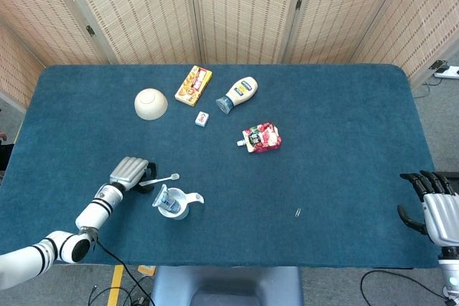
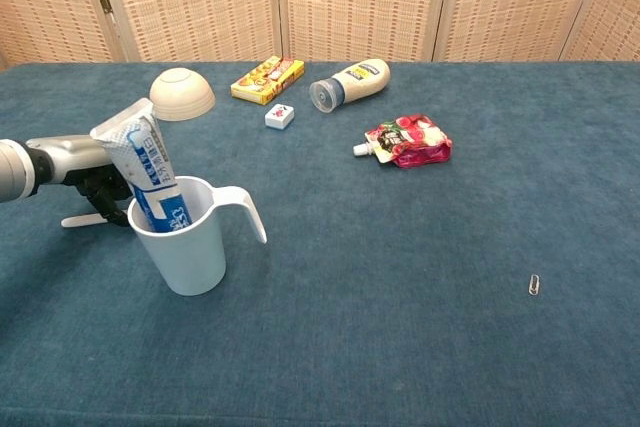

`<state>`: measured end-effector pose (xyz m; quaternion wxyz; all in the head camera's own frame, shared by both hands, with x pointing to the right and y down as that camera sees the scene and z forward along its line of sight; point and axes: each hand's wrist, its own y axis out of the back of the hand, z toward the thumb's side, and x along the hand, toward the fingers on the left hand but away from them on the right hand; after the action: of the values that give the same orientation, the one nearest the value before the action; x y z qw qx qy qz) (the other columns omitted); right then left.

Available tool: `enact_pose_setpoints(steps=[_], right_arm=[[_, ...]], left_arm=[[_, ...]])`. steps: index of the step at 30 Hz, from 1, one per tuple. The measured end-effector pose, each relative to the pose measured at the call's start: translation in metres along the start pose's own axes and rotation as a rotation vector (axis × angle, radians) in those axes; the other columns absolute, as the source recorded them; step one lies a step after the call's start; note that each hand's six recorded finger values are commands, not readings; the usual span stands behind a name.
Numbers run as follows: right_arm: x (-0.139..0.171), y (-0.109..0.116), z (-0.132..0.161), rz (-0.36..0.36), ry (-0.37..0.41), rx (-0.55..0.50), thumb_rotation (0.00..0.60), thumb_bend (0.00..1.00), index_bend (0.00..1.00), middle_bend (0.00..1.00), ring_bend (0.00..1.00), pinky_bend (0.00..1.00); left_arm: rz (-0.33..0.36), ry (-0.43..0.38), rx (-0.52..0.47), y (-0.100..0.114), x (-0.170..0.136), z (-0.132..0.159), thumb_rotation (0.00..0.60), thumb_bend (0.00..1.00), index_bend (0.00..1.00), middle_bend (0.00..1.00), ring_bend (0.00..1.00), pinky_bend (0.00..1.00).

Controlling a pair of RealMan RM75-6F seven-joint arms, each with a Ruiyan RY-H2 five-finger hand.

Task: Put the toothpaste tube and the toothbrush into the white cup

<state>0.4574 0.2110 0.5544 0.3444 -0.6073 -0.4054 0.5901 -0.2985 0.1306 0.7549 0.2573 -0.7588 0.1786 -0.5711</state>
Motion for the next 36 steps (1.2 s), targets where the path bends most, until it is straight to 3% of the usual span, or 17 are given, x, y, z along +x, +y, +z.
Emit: enact_pose_setpoints(steps=[10, 23, 29, 36], right_arm=[[-0.002, 0.001, 0.001, -0.005, 0.007, 0.0, 0.6, 0.26, 0.25, 0.26, 0.14, 0.14], [-0.006, 0.026, 0.008, -0.07, 0.034, -0.022, 0.6, 0.26, 0.25, 0.26, 0.14, 0.14], [-0.006, 0.026, 0.01, -0.068, 0.038, -0.02, 0.6, 0.26, 0.25, 0.26, 0.14, 0.14], [-0.009, 0.029, 0.014, -0.078, 0.053, -0.016, 0.6, 0.26, 0.25, 0.26, 0.14, 0.14]], left_arm=[[-0.02, 0.0, 0.004, -0.003, 0.002, 0.001, 0.6, 0.38, 0.59, 1.0, 0.91, 0.97], [0.028, -0.006, -0.053, 0.007, -0.004, -0.001, 0.6, 0.42, 0.62, 1.0, 0.92, 0.97], [0.091, -0.019, -0.141, 0.023, -0.014, -0.004, 0.6, 0.43, 0.64, 1.0, 0.92, 0.97], [0.159, -0.062, -0.381, 0.049, -0.033, -0.007, 0.6, 0.43, 0.63, 1.0, 0.92, 0.97]])
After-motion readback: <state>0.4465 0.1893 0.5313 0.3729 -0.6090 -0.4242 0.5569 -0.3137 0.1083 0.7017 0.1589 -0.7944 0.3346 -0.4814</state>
